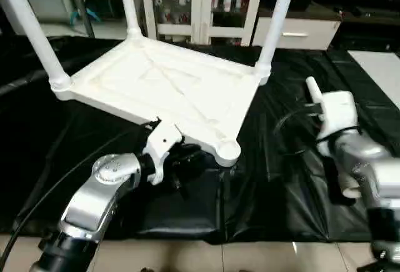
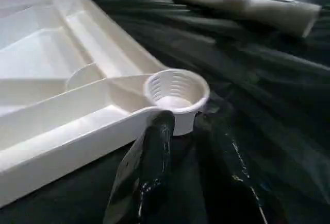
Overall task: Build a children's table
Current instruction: Pick table leg
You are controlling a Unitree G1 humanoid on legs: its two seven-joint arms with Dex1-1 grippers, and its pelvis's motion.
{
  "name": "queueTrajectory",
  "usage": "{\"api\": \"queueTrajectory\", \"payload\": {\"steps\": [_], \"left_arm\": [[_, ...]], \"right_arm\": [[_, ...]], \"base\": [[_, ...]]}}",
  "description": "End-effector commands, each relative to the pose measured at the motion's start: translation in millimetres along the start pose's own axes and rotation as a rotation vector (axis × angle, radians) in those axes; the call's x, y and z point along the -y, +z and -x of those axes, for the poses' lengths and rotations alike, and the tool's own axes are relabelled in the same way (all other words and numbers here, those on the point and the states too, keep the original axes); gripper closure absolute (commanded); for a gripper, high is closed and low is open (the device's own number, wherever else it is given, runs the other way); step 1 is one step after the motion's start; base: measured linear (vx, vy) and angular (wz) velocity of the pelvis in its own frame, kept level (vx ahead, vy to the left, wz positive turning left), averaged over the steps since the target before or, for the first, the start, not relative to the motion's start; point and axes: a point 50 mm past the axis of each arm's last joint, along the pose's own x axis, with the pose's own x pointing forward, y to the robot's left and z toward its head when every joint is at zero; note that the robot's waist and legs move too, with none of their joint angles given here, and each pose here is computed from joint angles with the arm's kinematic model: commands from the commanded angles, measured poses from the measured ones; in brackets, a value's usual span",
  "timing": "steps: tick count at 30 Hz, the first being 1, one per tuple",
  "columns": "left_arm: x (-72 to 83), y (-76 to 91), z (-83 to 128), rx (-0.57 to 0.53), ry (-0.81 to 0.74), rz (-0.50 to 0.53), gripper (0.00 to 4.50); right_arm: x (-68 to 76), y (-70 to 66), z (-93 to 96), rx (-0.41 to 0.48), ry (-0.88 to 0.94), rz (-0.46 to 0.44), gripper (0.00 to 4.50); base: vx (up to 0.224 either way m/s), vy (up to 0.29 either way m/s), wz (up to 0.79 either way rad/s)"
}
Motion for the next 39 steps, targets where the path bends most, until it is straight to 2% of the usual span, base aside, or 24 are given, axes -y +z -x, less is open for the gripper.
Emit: {"api": "queueTrajectory", "payload": {"steps": [1, 7, 9, 13, 16, 18, 21, 24, 26, 29, 39], "left_arm": [[11.2, 15.8, -3.4, 0.042, -0.086, -0.052, 3.53], [17.6, 36.0, -5.3, 0.066, -0.158, -0.102, 3.53], [18.7, 38.4, -5.2, 0.061, -0.179, -0.099, 3.26], [24.8, 47.5, -2.0, 0.053, -0.245, -0.092, 3.16], [25.9, 48.3, 0.3, 0.047, -0.254, -0.105, 2.81], [25.5, 47.8, 0.9, 0.036, -0.254, -0.110, 2.78], [24.1, 47.9, 0.5, 0.026, -0.254, -0.114, 2.38], [23.8, 49.2, 0.9, 0.016, -0.257, -0.117, 2.29], [24.1, 49.9, 1.5, 0.010, -0.260, -0.119, 1.96], [24.6, 49.8, 2.7, -0.002, -0.261, -0.134, 1.84], [23.6, 53.5, 4.5, -0.012, -0.277, -0.147, 1.02]], "right_arm": [[12.0, -5.2, -4.4, -0.104, -0.016, -0.003, 0.09], [21.1, -9.0, -12.5, -0.170, 0.002, 0.010, 0.09], [24.4, -10.7, -14.1, -0.187, -0.010, 0.010, 0.00], [36.2, -22.7, -18.4, -0.288, -0.015, 0.028, 0.00], [40.6, -26.0, -19.9, -0.305, -0.042, 0.045, 0.00], [42.3, -27.5, -20.9, -0.311, -0.050, 0.039, 0.00], [45.4, -33.5, -21.1, -0.339, -0.064, 0.046, 0.00], [49.6, -36.4, -21.4, -0.359, -0.068, 0.040, 0.00], [53.4, -40.5, -21.0, -0.380, -0.068, 0.026, 0.00], [57.4, -47.0, -20.5, -0.402, -0.067, -0.003, 0.36], [55.1, -48.1, -22.0, -0.406, -0.044, -0.036, 1.17]], "base": [[0.000, 0.000, 0.00], [0.000, 0.000, 0.00], [0.000, 0.000, 0.00], [0.000, 0.000, 0.00], [0.000, 0.000, 0.00], [0.000, 0.000, 0.00], [0.000, 0.000, 0.00], [0.000, 0.000, 0.00], [0.000, 0.000, 0.00], [0.000, 0.000, 0.00], [0.000, 0.000, 0.00]]}}
